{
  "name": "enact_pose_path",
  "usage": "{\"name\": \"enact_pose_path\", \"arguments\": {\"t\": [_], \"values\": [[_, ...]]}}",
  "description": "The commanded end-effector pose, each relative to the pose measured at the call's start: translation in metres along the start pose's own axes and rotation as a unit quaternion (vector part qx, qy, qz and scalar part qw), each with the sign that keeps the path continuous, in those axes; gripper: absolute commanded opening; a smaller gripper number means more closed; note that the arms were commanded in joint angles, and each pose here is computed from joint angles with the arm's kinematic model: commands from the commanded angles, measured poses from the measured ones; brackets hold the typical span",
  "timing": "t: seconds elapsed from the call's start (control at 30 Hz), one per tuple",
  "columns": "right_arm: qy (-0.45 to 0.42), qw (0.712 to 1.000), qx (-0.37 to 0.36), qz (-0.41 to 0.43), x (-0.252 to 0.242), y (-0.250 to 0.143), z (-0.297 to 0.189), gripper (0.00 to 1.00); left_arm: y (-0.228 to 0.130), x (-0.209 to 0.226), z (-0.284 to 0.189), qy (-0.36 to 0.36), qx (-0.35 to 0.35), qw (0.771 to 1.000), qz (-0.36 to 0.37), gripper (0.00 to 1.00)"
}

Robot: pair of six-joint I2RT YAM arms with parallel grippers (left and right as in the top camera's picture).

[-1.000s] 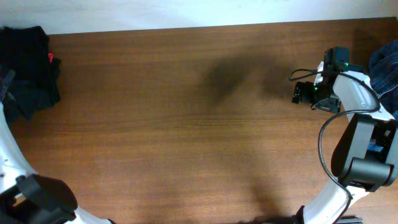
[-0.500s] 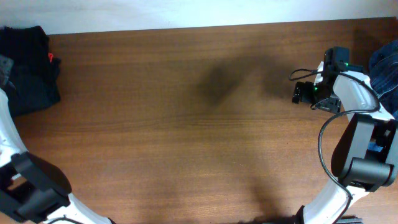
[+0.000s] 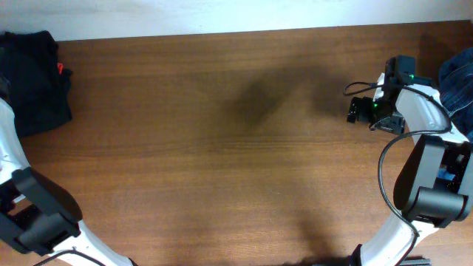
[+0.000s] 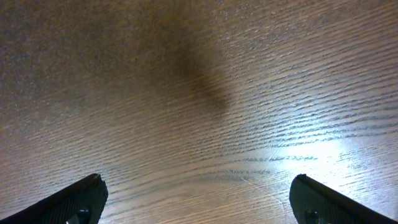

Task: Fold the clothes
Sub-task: 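Lower the folded black shirt onto the left-edge pile and open the left gripper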

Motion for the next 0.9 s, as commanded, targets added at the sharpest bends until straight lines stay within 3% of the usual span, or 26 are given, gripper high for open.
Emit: {"name": "enact_pose_path", "arguments": {"t": [0.0, 0.2, 0.4, 0.7, 0.87], "values": [[0.003, 1.000, -0.016, 0.005, 0.000, 0.006, -0.010, 0.99, -0.002, 0.001, 0.014, -0.010, -0.006, 1.000, -0.003, 0.00], [0.003, 1.000, -0.016, 0.005, 0.000, 0.006, -0.010, 0.99, -0.029, 0.002, 0.034, -0.034, 0.037, 0.999, 0.003, 0.00], [0.003, 1.000, -0.016, 0.005, 0.000, 0.006, -0.010, 0.99, 0.004, -0.019, -0.002, -0.038, 0.027, 0.998, 0.035, 0.00], [0.003, 1.000, -0.016, 0.005, 0.000, 0.006, -0.010, 0.99, 0.034, -0.007, -0.109, 0.081, 0.071, 0.993, 0.045, 0.00], [0.003, 1.000, -0.016, 0.005, 0.000, 0.006, -0.010, 0.99, 0.039, 0.016, -0.145, 0.151, 0.075, 0.984, 0.055, 0.00]]}}
Point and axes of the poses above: each gripper's point midway between its finger pads, its own z axis out along the fingers, its own x axis along the line the jaws close on, y = z × x, the point moved 4 cm from there along -z, back along the fingers, and after that the axes turned 3 degrees about -z, right-handed, at the moved point
